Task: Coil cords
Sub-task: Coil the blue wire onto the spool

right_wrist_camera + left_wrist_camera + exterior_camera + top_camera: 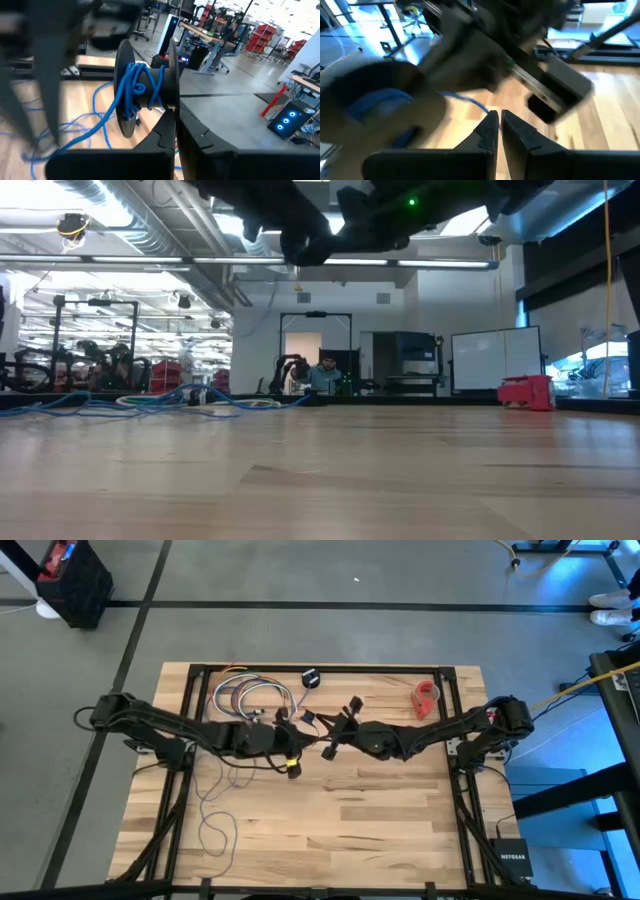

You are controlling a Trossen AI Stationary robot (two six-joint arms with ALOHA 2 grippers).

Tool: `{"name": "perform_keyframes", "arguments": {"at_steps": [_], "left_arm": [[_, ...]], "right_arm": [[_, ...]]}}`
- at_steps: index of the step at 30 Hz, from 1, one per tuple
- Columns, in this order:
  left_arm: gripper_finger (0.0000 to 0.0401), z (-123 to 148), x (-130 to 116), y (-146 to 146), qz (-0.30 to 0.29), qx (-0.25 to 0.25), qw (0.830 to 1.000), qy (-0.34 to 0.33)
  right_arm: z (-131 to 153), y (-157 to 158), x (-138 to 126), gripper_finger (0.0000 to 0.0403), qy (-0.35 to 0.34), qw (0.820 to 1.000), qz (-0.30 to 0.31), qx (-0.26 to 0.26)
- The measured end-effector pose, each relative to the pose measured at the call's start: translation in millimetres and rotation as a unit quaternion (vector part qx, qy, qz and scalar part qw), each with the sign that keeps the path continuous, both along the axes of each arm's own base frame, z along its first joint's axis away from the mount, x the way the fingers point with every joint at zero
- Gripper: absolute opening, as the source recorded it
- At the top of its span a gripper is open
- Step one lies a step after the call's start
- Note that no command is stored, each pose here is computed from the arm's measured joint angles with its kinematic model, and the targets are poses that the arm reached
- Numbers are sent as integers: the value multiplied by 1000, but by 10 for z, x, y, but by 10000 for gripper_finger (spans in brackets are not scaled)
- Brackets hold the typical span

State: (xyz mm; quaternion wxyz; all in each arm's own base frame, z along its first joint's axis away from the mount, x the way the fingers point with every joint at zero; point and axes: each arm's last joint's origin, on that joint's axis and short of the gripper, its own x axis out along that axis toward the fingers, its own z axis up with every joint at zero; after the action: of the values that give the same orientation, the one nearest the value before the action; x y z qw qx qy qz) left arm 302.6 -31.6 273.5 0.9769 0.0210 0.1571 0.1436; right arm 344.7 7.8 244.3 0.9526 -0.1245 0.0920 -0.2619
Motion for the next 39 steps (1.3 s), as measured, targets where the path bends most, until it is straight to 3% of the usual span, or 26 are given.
{"name": "perform_keyframes", "arguments": {"at_steps": [12,23,29,33,39], "left_arm": [[15,-57,-29,-102,-17,3,999,30],[18,-1,-38,-239,-45,18,998,32],[73,143,-48,-349,-62,28,996,60],[111,174,-85,-362,-40,56,993,99],[131,308,-196,-315,-16,59,994,94]], "right_arm": [[422,6,32,8,-46,999,10,-21],[427,2,-7,8,-21,999,8,-25],[403,3,-9,8,-9,1000,8,-22],[383,3,-7,8,-1,1000,8,-22],[388,6,-7,8,-3,1000,12,-22]]}}
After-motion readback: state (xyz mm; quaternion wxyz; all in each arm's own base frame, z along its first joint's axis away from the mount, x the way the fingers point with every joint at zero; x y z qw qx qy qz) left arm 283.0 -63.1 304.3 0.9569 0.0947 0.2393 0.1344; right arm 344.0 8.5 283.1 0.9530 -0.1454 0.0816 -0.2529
